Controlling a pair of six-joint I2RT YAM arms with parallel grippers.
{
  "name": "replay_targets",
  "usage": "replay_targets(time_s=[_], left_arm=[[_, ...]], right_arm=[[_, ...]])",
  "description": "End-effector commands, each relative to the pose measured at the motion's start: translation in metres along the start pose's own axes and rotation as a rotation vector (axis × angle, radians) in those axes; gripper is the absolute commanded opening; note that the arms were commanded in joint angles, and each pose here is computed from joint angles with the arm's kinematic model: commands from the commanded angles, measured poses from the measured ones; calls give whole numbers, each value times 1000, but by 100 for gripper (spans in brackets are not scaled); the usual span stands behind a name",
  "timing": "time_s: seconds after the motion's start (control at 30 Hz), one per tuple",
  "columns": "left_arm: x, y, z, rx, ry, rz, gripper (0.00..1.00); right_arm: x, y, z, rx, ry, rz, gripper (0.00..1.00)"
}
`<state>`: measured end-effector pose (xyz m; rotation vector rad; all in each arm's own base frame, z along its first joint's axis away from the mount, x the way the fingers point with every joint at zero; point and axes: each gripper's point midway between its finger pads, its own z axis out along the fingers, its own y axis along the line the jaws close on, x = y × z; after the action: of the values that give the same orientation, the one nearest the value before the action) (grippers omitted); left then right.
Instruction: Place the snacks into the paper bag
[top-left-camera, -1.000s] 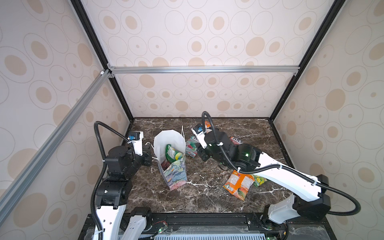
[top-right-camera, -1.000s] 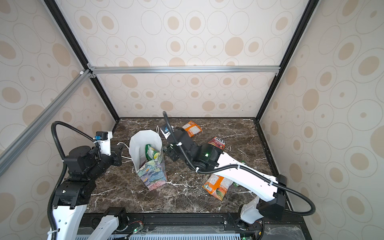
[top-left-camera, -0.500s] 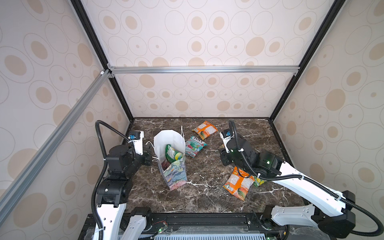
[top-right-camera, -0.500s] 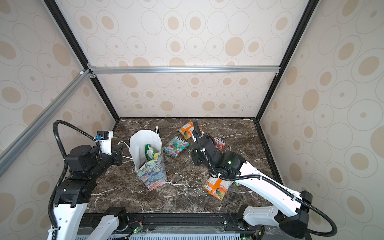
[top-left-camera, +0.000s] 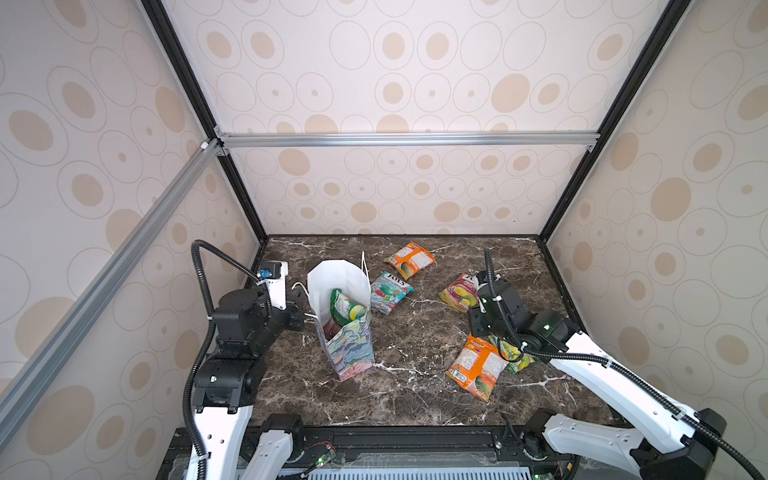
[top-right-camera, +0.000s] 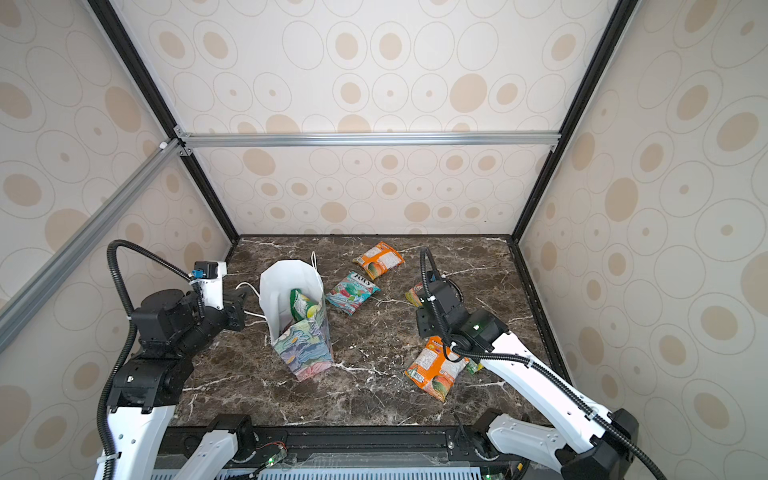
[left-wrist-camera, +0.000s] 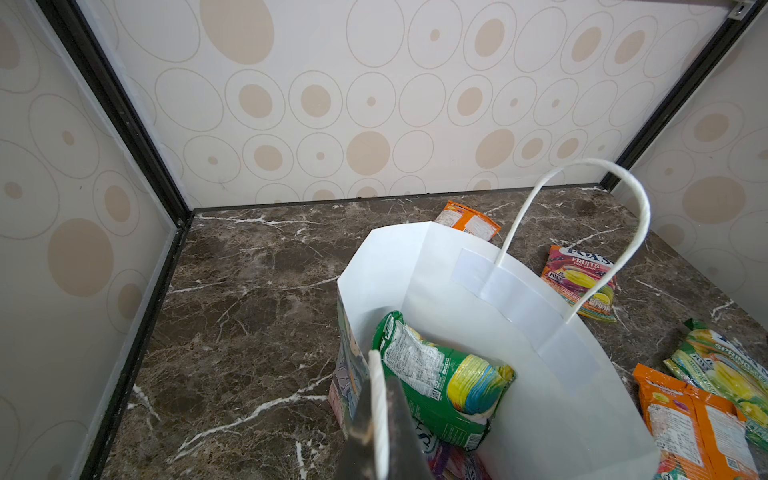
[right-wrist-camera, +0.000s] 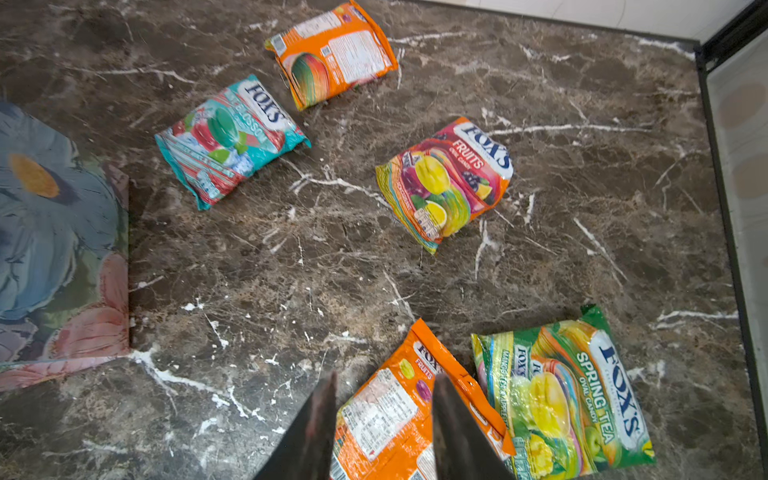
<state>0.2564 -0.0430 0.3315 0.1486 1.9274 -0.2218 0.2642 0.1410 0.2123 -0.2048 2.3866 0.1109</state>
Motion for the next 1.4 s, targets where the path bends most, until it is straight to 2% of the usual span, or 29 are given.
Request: replay_targets(time_s=[0.0,0.3,0.53,1.1,1.37], left_arm=[[-6,-1,-2,3,-23,19,1],[-6,-2,-2,4,-24,19,1],[-5,0,-3,-4,-23,19,1],[-3,-1,-3,3,-26,17,3],[-4,-2,-3,4,-23,17,4]], right_arm=[[9,2,7,-33,38,32,41],[33,-24,43,19,148,86,41],[48,-28,66,23,227,89,48],[78,-41,116,63,369,98,49],[94,-36,137,41,450,88,50]])
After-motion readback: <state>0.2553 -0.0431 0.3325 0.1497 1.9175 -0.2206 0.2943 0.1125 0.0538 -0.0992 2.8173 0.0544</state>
